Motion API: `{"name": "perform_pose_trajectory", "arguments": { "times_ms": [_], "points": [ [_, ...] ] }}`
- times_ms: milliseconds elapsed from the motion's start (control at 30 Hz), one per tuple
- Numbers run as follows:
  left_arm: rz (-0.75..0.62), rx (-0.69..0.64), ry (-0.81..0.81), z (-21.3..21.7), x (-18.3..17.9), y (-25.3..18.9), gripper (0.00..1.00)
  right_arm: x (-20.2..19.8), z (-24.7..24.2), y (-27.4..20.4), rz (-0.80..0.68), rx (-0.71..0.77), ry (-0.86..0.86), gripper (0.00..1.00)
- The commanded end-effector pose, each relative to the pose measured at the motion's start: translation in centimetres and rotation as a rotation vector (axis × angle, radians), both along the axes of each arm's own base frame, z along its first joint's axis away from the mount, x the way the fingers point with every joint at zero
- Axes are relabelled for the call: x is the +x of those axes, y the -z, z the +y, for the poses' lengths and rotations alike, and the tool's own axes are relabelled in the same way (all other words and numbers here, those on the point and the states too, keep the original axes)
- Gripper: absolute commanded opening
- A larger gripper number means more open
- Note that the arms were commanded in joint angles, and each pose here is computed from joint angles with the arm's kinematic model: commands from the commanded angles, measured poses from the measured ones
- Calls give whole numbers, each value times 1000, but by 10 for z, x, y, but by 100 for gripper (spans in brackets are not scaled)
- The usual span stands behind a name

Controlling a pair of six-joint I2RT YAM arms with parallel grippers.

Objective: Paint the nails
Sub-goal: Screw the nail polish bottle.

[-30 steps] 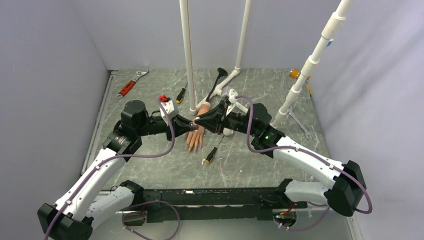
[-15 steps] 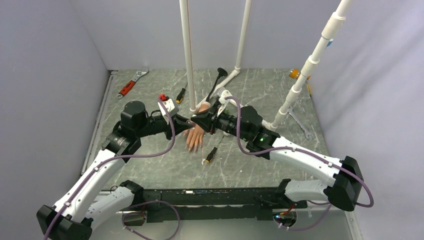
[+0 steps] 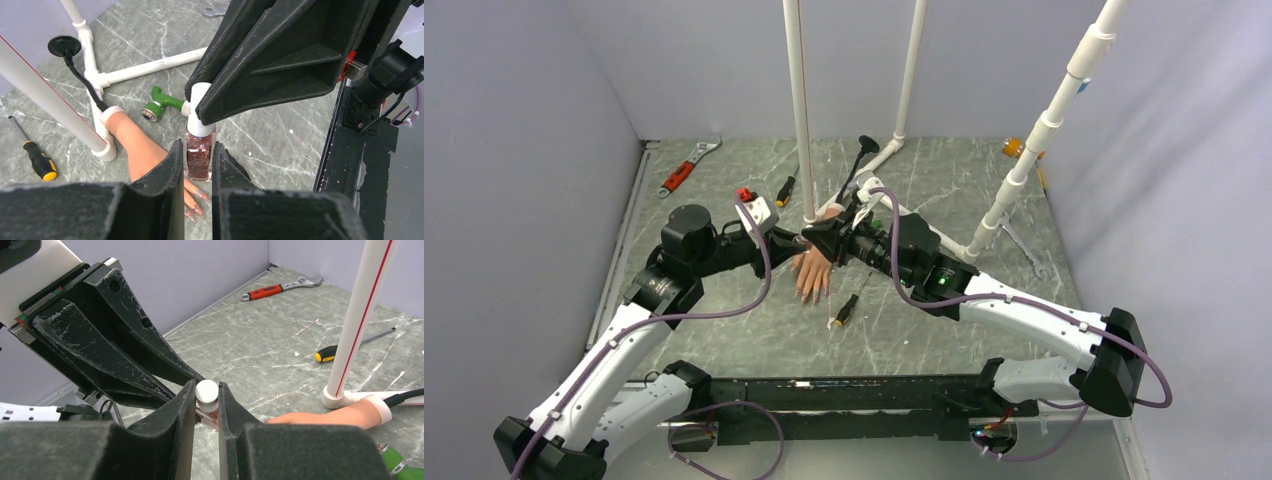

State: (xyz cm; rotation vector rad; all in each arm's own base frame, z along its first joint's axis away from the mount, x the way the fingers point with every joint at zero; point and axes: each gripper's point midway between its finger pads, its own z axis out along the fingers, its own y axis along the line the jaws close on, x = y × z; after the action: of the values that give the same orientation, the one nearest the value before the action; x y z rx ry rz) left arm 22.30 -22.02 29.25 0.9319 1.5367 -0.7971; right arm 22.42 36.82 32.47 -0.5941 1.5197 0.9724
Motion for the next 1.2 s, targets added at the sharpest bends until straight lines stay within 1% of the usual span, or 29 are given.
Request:
{"name": "perform_pose_trajectory", "arguments": {
  "times_ms": [0,33,67,100,200,233,267,333,467,567,600,700,767,900,1000,1067,1167],
  "points": [
    [-122,-32,-150,16,25,-28,0,-10,1,-9,62,12,-9,0],
    [-122,-31,-151,17,25,-28,0,-10,2,-13,62,14,-10,1],
    [-121,-29,-152,17,25,-28,0,-11,2,-14,63,15,-16,8],
    [-119,-29,-150,16,25,-27,0,-12,3,-16,63,16,-24,20],
    [-120,-26,-150,16,26,-27,0,-13,2,-20,59,13,-28,48],
    [-121,-25,-151,17,26,-27,0,-13,2,-21,57,13,-27,56],
    [-121,-25,-150,16,26,-27,0,-13,1,-22,52,13,-27,61],
    [-119,-23,-148,16,26,-26,0,-14,-1,-25,44,13,-27,67],
    [-119,-22,-148,17,26,-26,0,-18,-10,-36,17,23,-25,72],
    [-121,-23,-138,16,24,-27,0,-24,-17,-35,-28,6,-59,74],
    [-122,-27,-126,14,22,-28,0,-30,-18,-34,-50,-1,-110,74],
    [-124,-43,-14,3,7,-29,0,-49,-27,-40,-98,30,-284,74],
    [-118,-54,69,-6,-4,-29,0,-63,-35,-49,-151,54,-360,74],
    [-102,-57,165,-13,-16,-28,0,-70,-45,-54,-222,23,-370,74],
    [-94,-78,296,-22,-35,-29,0,-74,-48,-52,-270,9,-396,74],
    [-79,-92,381,-27,-46,-30,0,-76,-48,-46,-284,-3,-429,73],
    [-56,-94,443,-29,-53,-29,0,-77,-48,-38,-296,-27,-462,72]
  ]
}}
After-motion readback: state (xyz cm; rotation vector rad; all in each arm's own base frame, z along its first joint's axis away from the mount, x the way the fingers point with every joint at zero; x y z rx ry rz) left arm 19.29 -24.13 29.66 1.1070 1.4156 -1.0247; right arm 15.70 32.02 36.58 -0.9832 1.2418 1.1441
